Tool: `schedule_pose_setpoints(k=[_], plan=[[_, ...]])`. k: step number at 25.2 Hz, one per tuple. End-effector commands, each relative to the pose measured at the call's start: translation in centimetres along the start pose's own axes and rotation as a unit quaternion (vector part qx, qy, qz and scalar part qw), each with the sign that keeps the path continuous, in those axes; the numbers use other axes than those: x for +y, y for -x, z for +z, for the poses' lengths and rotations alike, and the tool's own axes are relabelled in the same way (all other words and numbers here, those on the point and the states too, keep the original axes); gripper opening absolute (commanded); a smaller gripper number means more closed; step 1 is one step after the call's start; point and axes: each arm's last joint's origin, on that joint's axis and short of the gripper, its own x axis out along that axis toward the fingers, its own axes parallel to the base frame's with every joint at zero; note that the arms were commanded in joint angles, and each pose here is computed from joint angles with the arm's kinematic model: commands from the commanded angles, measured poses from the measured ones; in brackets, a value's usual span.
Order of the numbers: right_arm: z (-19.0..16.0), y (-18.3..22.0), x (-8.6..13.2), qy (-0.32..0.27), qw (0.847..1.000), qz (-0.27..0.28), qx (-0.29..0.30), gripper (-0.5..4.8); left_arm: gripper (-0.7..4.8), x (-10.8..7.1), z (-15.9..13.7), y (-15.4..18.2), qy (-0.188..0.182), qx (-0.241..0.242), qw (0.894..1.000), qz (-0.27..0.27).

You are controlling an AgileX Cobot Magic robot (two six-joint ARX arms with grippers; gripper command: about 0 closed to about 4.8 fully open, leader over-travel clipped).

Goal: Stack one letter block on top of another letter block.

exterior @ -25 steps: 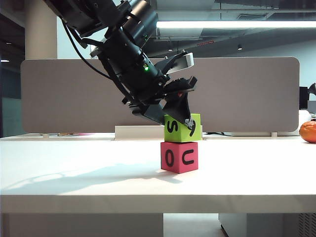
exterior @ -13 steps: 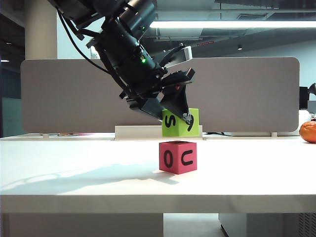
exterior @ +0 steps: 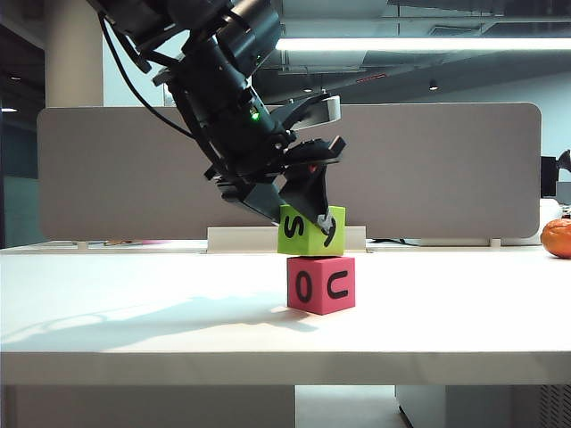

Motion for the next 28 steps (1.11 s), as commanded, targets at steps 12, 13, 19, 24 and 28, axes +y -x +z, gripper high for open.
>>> schedule_pose_setpoints(k=[12, 13, 19, 24, 28], plan=[[-0.1, 0.0, 0.0, 0.000, 1.000, 0.001, -0.002, -0.01, 2.15, -0.5, 0.4, 0.1, -0.003, -0.011, 1.000, -0.009], [-0.1, 0.0, 0.0, 0.000, 1.000, 0.001, -0.002, -0.01, 2.14, -0.5, 0.4, 0.1, -0.003, -0.012, 1.000, -0.010], [-0.1, 0.0, 0.0, 0.000, 1.000, 0.000, -0.002, -0.01, 2.15, -0.5, 0.6, 0.2, -0.004, -0.022, 1.000, -0.009], [-0.1, 0.0, 0.0, 0.000, 1.000, 0.000, -0.002, -0.01, 2.14, -0.7, 1.2, 0.4, -0.002, -0.027, 1.000, -0.011], [-0.1, 0.0, 0.0, 0.000, 1.000, 0.000, -0.002, -0.01, 2.14, -0.7, 0.9, 0.4, 0.026, -0.013, 1.000, -0.013]])
